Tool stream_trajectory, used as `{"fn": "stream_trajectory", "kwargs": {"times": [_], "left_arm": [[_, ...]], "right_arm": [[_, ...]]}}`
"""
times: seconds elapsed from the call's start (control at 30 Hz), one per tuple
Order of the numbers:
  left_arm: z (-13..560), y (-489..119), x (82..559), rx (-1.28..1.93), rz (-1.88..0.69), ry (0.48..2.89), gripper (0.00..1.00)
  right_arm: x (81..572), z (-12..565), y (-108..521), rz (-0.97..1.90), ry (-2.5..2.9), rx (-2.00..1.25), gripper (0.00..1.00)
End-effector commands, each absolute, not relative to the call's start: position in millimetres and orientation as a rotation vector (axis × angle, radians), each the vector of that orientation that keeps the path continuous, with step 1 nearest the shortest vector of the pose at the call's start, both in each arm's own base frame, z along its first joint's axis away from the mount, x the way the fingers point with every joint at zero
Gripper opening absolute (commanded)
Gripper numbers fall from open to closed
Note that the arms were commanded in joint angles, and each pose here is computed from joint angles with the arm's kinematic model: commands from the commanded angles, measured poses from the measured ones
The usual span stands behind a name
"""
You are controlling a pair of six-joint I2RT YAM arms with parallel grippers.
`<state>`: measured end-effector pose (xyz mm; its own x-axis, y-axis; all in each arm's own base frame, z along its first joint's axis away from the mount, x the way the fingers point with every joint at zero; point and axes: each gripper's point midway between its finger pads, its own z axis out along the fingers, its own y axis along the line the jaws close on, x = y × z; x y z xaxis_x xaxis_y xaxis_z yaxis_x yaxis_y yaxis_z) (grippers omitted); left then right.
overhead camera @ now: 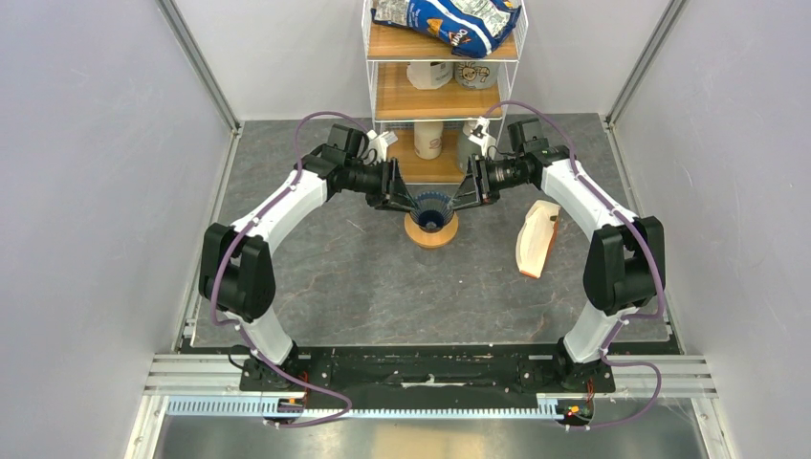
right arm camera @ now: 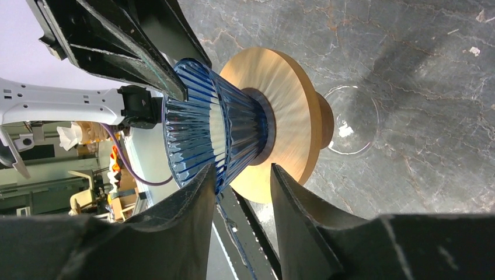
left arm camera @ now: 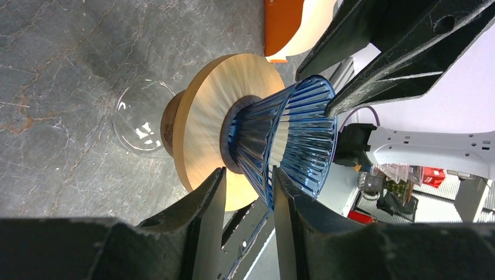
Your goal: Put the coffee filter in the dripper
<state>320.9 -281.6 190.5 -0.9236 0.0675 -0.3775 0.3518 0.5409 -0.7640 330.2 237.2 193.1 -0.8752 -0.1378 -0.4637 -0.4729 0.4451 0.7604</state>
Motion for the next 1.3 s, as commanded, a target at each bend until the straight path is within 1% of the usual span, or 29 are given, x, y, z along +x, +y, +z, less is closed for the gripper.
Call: {"fn": "stream_trajectory", "kwargs": {"times": [0.0, 0.13, 0.23, 0.47, 0.67, 0.9, 1.1, 1.27], "left_arm": [[203.0, -280.9, 315.5, 0.376, -1.307, 2.449, 0.42], [209.4, -282.2, 314.4, 0.371, -1.321, 2.434, 0.45], [212.7, -282.1, 313.0, 0.370, -1.333, 2.429, 0.46], [230.0, -281.9, 308.3, 0.383, -1.351, 2.390, 0.46], [226.1, -279.7, 297.2, 0.363, -1.374, 2.423, 0.44], [211.2, -279.3, 292.0, 0.341, -1.365, 2.461, 0.39], [198.9, -282.2, 292.5, 0.332, -1.356, 2.477, 0.32], [182.9, -280.4, 294.5, 0.316, -1.326, 2.514, 0.32]], "right_arm": [[328.1, 195.5, 234.9, 1.364, 2.377, -0.539, 0.49], [325.6, 201.5, 235.8, 1.374, 2.361, -0.548, 0.55], [324.9, 207.2, 236.4, 1.380, 2.347, -0.554, 0.57], [316.4, 220.5, 237.0, 1.412, 2.325, -0.562, 0.57], [307.2, 220.2, 240.3, 1.434, 2.335, -0.567, 0.57], [299.7, 203.6, 245.1, 1.423, 2.385, -0.575, 0.52], [306.9, 188.6, 242.7, 1.366, 2.423, -0.564, 0.43], [311.5, 181.3, 241.1, 1.341, 2.445, -0.560, 0.40]]}}
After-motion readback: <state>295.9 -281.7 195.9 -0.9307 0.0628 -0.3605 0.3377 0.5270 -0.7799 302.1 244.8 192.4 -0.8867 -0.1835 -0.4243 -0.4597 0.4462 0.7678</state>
